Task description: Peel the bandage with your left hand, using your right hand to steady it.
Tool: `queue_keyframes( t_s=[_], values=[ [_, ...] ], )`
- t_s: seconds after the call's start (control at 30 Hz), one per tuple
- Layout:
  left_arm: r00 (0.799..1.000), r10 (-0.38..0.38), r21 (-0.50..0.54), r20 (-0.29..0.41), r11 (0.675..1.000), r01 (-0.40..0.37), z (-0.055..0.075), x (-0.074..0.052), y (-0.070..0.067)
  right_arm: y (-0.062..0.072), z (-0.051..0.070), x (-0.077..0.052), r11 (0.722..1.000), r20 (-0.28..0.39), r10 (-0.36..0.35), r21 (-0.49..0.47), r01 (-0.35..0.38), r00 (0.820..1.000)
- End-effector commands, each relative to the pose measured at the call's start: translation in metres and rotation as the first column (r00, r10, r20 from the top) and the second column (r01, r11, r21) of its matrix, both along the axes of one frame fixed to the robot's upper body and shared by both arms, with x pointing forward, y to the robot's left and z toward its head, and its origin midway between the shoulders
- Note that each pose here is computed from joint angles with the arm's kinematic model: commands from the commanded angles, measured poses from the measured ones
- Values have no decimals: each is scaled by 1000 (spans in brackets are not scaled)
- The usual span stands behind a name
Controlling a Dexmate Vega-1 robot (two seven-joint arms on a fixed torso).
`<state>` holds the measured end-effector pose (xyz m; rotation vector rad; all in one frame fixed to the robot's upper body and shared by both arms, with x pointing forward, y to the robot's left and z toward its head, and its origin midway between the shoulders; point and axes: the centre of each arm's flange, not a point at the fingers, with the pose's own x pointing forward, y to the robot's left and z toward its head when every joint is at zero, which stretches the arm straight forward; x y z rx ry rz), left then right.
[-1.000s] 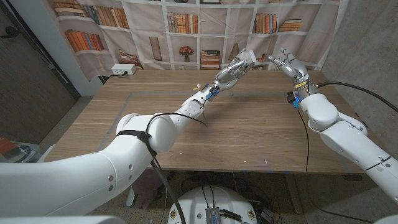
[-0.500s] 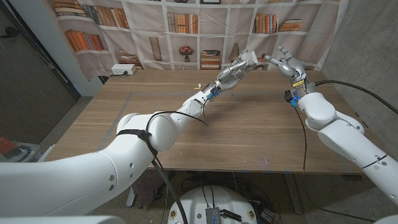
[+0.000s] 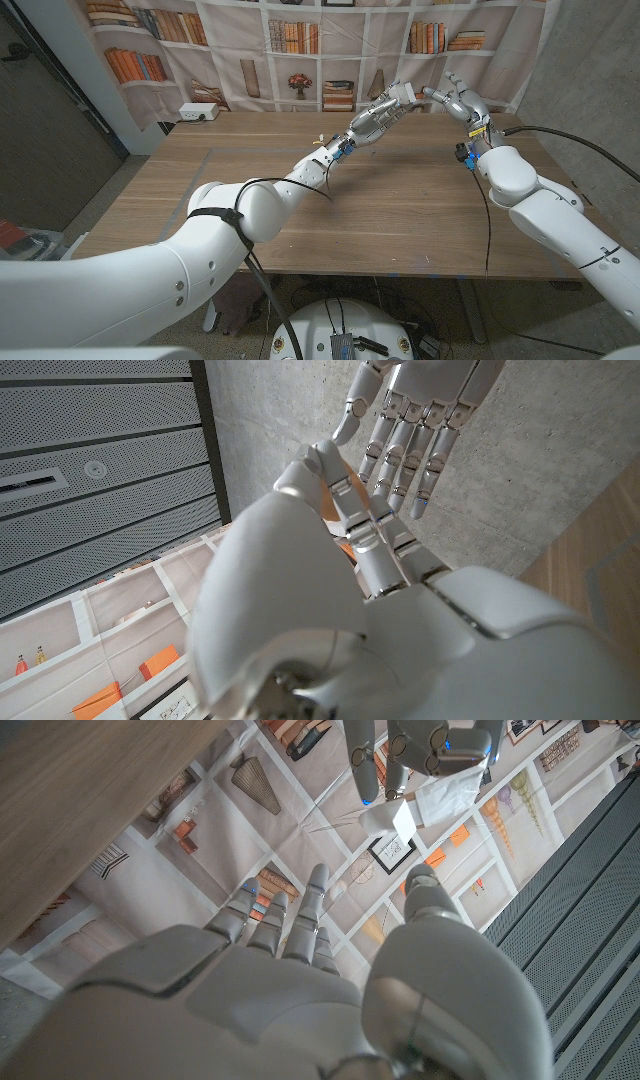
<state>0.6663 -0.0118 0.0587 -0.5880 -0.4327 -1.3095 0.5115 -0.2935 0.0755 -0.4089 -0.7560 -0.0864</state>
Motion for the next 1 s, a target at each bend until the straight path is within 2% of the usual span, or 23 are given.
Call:
queue_keyframes(
  t_s=[0.03,0.27,1.0],
  values=[
    [1000,-4,5,1,1000,4,0,-1,-1,4,4,3,999,-37,17,-45,-18,999],
    [1000,3,-6,4,1000,-3,0,0,2,5,6,2,997,-68,13,-73,-18,998],
    [1000,7,7,-7,1000,-7,0,2,2,18,12,-1,995,-56,21,-101,-27,998]
  ],
)
